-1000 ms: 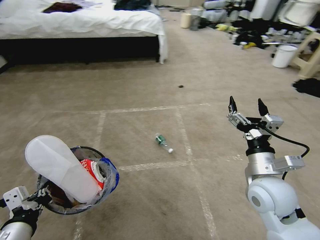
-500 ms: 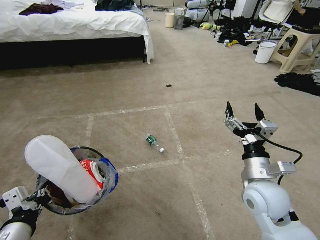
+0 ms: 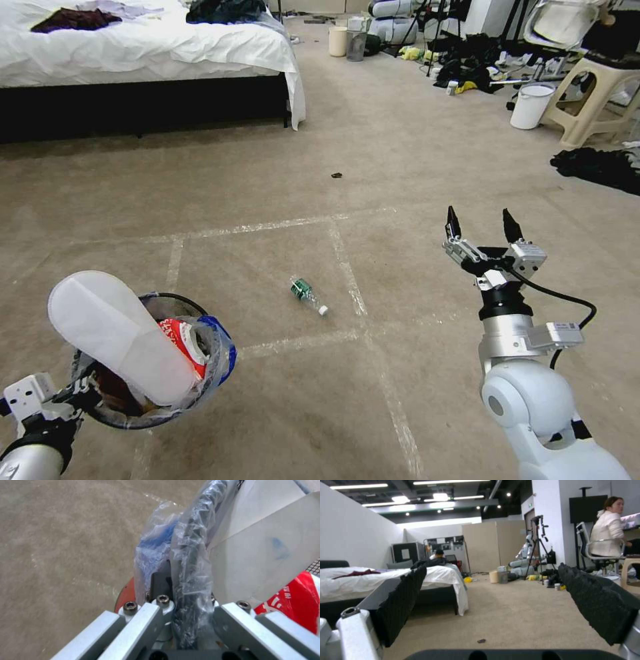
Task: Pick up the trash bin and place the garbage on the floor into it.
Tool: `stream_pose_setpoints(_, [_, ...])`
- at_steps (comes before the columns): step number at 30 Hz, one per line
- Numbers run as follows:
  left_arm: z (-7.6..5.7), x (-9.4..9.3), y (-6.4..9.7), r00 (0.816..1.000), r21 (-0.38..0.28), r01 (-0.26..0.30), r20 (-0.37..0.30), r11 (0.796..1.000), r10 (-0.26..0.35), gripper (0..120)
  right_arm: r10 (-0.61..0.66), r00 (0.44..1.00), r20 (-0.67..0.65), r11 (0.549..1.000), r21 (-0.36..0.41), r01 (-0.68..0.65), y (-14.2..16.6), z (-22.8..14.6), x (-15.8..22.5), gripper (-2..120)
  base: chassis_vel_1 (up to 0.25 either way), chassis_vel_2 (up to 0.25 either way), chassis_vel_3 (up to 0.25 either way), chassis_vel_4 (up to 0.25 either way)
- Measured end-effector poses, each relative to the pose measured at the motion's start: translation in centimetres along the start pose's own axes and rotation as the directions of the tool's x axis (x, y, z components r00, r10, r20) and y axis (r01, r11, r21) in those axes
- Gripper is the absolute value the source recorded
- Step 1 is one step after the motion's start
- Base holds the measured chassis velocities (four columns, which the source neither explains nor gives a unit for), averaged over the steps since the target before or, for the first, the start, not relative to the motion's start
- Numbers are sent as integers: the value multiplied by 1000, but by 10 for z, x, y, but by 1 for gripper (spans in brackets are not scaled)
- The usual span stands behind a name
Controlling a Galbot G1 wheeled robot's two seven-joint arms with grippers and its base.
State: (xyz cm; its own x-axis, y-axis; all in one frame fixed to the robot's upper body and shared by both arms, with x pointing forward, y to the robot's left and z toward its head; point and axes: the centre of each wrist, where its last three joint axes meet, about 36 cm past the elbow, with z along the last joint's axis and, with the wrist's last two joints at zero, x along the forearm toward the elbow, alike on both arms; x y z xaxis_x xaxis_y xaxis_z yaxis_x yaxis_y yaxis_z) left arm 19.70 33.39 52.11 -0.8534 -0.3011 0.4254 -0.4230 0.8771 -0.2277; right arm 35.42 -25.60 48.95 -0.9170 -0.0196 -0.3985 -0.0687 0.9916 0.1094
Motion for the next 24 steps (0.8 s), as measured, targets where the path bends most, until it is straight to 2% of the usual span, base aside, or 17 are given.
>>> stream_pose_setpoints(24, [1, -2, 1, 1000, 4, 4, 0, 1000, -4, 1, -9, 1000, 0, 1000, 4, 9, -2, 3, -4, 100, -147, 145, 150, -148])
